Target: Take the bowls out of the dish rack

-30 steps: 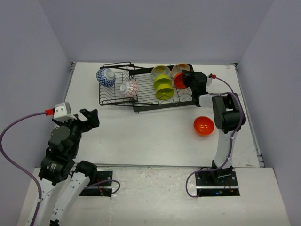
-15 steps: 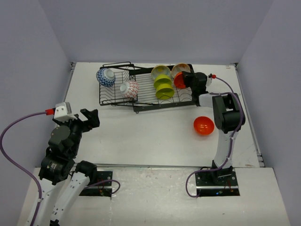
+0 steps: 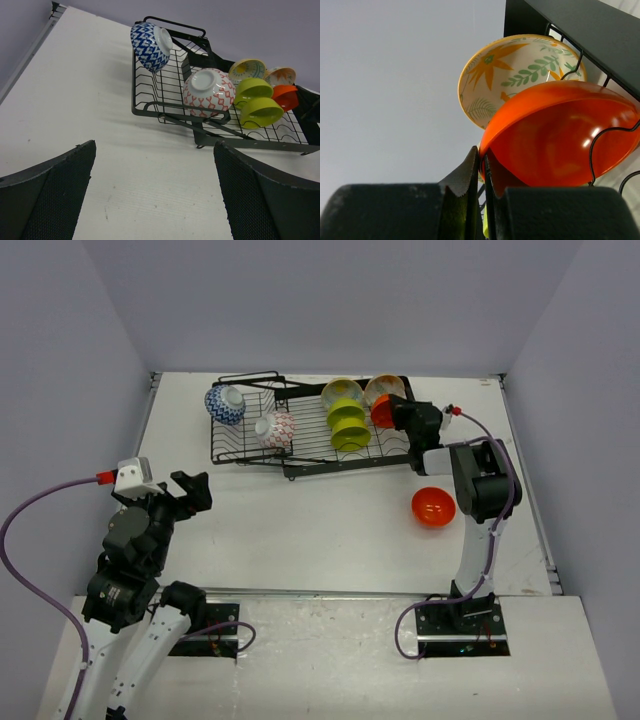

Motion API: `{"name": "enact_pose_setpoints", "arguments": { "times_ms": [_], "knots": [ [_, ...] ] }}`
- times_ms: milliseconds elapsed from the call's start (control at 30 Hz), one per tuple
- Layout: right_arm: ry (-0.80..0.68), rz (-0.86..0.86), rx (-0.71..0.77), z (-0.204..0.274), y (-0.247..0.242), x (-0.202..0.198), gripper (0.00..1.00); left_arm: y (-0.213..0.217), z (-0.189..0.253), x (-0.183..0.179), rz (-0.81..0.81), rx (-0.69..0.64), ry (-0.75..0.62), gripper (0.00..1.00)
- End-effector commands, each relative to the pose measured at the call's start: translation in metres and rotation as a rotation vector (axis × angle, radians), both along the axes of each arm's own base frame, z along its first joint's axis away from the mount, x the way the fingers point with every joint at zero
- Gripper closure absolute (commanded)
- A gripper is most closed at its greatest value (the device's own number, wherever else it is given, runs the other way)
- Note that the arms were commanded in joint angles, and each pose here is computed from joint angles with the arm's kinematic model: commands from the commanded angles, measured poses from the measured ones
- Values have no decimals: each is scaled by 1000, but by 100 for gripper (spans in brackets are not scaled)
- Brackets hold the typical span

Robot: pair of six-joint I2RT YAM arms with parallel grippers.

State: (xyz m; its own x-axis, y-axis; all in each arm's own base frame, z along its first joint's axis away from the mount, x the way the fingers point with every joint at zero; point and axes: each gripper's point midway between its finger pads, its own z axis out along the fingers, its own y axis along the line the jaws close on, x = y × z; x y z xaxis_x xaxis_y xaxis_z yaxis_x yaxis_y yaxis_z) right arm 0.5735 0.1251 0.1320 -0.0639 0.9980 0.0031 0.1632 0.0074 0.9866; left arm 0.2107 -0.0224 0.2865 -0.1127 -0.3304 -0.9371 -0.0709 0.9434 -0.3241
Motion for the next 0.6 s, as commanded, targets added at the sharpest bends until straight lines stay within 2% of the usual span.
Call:
{"name": "enact_pose_setpoints", "arguments": {
  "times_ms": [0,133,300,567],
  "knots": [
    [-138,-10,0,33,-2,-2,100,-3,6,2,-18,12,-35,0],
    [-302,2,6,58,-1,-10,100,-3,6,3,-18,13,-32,0],
    [-428,33,-3,75,4,-16,100,-3,5,3,-16,15,-27,0],
    [-533,68,-34,100,10,-28,100,-3,5,3,-18,15,-27,0]
  ]
}}
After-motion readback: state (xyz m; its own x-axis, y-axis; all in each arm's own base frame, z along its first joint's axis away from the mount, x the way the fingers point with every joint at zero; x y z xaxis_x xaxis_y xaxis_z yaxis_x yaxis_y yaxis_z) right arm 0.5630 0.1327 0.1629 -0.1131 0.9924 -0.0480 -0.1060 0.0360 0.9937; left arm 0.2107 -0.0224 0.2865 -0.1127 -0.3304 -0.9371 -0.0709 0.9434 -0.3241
